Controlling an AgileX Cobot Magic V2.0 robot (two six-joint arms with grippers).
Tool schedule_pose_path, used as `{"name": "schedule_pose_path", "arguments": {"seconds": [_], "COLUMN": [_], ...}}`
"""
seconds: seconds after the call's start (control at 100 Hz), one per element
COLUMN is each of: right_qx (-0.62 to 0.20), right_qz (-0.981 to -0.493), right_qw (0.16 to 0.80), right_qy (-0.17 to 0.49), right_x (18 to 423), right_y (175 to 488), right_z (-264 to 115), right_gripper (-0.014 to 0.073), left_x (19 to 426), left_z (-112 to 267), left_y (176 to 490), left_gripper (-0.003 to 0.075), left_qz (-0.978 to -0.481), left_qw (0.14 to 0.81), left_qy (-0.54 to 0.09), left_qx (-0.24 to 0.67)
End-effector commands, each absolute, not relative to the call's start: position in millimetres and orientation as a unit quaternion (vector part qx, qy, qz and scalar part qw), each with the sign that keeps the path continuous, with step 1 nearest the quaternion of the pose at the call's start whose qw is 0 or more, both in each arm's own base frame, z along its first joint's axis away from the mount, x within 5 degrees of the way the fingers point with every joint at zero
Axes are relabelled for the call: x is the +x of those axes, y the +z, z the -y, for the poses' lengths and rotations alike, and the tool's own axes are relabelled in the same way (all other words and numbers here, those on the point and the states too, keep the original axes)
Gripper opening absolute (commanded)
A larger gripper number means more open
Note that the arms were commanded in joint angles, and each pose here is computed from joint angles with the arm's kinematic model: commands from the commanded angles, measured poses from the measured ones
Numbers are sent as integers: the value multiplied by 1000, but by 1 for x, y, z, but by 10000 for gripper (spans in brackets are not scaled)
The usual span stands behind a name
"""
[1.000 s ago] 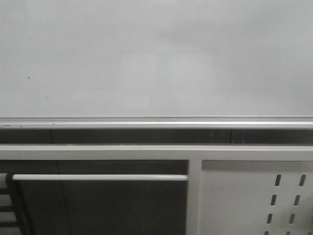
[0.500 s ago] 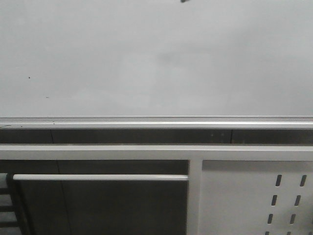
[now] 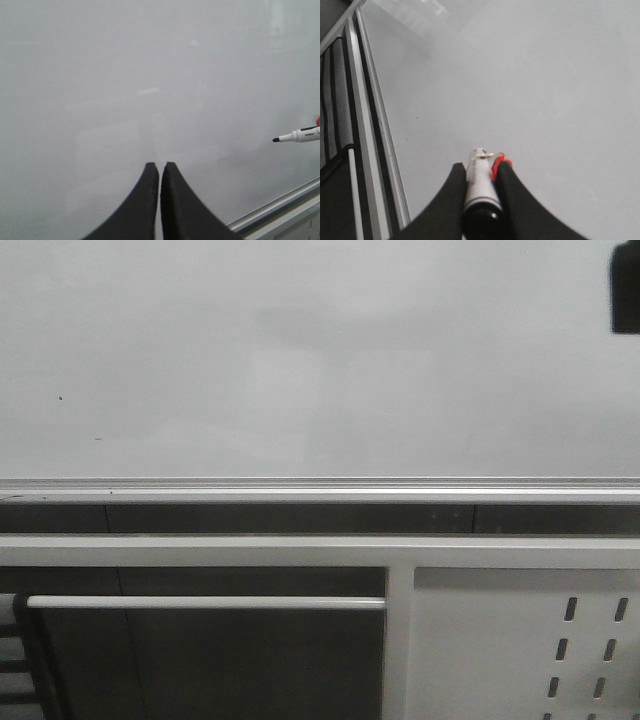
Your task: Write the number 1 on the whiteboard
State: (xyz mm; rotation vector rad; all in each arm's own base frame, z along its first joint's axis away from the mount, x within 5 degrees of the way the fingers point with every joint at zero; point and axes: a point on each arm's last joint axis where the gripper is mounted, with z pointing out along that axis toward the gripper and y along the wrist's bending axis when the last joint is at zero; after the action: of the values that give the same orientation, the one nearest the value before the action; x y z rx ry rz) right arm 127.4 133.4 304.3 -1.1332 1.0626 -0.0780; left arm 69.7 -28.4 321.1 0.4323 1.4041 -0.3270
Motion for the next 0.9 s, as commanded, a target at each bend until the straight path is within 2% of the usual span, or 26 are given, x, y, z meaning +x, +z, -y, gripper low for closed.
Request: {"name": "schedule_pose_path", "arguments": {"seconds": [0.0, 0.3, 0.48, 0.89], "right_qx": [-477, -465, -447, -446], "right_qz": [-446, -438, -468, -488], "right_qw": [756, 767, 757, 744], "right_qy": [-50, -65, -83, -93], "right_x": [132, 138, 143, 157], "right_y": [320, 319, 317, 302], "right_z": [-137, -140, -135, -146], "right_gripper": [-46, -46, -48, -50], "left_x": [68, 68, 68, 68], "left_z": [29, 29, 29, 29], "left_y": [331, 331, 331, 331], "left_gripper": [-18, -18, -18, -18], "left_qz": [-617, -617, -617, -617], "left_qw": [746, 746, 746, 746], "left_qy": [-146, -146, -146, -146], "left_qx": [205, 205, 205, 205]}}
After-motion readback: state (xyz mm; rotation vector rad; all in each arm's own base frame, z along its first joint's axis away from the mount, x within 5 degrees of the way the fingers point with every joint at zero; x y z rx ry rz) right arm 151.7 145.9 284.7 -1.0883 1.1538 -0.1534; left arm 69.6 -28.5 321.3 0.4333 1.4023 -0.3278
